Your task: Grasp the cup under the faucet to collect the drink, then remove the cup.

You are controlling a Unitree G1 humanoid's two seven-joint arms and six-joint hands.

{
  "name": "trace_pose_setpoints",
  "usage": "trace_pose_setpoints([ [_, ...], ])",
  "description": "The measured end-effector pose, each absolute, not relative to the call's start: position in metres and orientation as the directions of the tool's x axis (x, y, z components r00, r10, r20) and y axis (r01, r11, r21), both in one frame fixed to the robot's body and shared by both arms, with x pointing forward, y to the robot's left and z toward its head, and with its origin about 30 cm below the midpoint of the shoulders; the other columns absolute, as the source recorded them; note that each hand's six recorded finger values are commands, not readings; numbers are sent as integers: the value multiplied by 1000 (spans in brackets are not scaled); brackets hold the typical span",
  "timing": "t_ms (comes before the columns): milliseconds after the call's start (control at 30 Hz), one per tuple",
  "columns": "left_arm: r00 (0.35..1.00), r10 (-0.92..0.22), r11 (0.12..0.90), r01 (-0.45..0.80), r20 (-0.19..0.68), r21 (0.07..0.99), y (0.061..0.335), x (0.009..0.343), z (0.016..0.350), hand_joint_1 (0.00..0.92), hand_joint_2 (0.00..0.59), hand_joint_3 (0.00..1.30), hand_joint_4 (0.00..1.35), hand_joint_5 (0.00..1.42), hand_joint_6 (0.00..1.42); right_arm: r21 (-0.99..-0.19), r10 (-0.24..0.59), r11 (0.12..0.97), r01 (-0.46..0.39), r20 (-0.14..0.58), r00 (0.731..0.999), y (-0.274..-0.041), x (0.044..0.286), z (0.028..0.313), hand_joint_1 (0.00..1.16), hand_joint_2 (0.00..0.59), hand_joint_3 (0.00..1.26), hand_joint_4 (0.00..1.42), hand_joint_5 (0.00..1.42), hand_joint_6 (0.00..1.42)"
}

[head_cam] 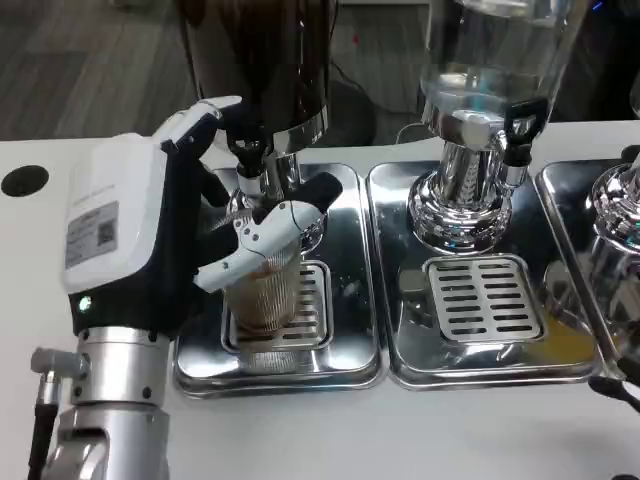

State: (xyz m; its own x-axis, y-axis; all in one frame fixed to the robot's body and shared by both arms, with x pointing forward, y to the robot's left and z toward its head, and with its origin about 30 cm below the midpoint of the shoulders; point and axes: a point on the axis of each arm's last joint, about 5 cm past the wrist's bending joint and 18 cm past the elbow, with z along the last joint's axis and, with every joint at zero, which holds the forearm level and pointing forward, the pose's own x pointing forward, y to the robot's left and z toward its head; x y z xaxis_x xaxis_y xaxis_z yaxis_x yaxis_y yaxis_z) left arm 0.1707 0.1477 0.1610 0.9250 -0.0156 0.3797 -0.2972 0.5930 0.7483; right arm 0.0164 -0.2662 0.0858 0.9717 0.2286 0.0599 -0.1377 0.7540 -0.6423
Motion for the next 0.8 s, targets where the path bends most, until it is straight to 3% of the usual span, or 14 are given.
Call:
trace_pose_setpoints([
  [800,924,-8,601,-302,383,740,149,172,159,25,48,387,340,757,832,-642,226,754,-140,52,973,-266,17,86,542,468,170,34,48,7],
])
